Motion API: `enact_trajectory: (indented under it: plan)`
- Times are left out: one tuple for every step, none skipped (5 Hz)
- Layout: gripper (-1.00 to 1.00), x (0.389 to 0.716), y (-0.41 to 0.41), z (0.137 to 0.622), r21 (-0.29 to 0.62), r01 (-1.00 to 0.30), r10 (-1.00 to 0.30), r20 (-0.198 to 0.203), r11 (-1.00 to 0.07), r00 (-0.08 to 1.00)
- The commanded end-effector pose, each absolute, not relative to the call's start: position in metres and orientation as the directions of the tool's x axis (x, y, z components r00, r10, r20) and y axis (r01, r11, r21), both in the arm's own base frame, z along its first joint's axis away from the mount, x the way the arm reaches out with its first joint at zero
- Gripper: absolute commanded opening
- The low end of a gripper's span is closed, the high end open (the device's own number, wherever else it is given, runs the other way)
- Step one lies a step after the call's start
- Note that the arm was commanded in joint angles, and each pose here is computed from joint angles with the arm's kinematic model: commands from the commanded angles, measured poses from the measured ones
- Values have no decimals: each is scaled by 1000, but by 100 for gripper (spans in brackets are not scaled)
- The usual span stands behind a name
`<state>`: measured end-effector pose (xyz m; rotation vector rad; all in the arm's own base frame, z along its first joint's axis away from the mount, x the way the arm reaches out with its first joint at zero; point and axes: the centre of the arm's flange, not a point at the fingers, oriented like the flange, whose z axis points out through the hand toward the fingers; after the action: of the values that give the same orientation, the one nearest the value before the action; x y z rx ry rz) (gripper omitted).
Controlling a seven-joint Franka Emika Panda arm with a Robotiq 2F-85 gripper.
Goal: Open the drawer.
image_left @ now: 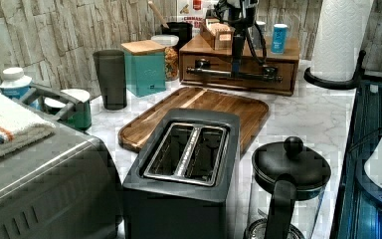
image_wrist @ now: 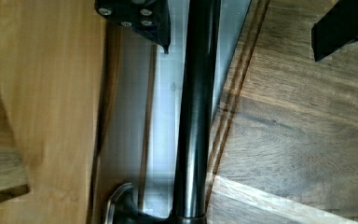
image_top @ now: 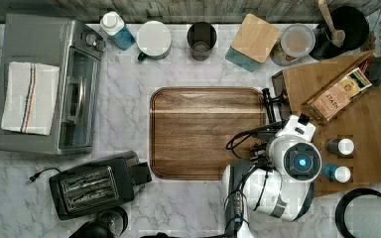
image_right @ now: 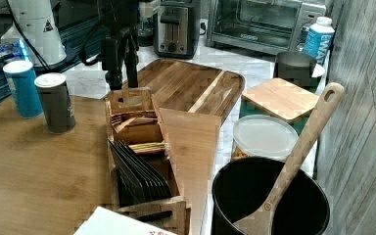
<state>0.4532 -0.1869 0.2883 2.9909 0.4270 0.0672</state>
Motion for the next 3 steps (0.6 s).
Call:
enact_trajectory:
  plan:
    - [100,455,-210,274,122,248,261,111,-961,959]
    - [100,454,-198,271,105,249,259,105,-963,960]
    - [100,452,-188,268,115,244,258,129,-963,957]
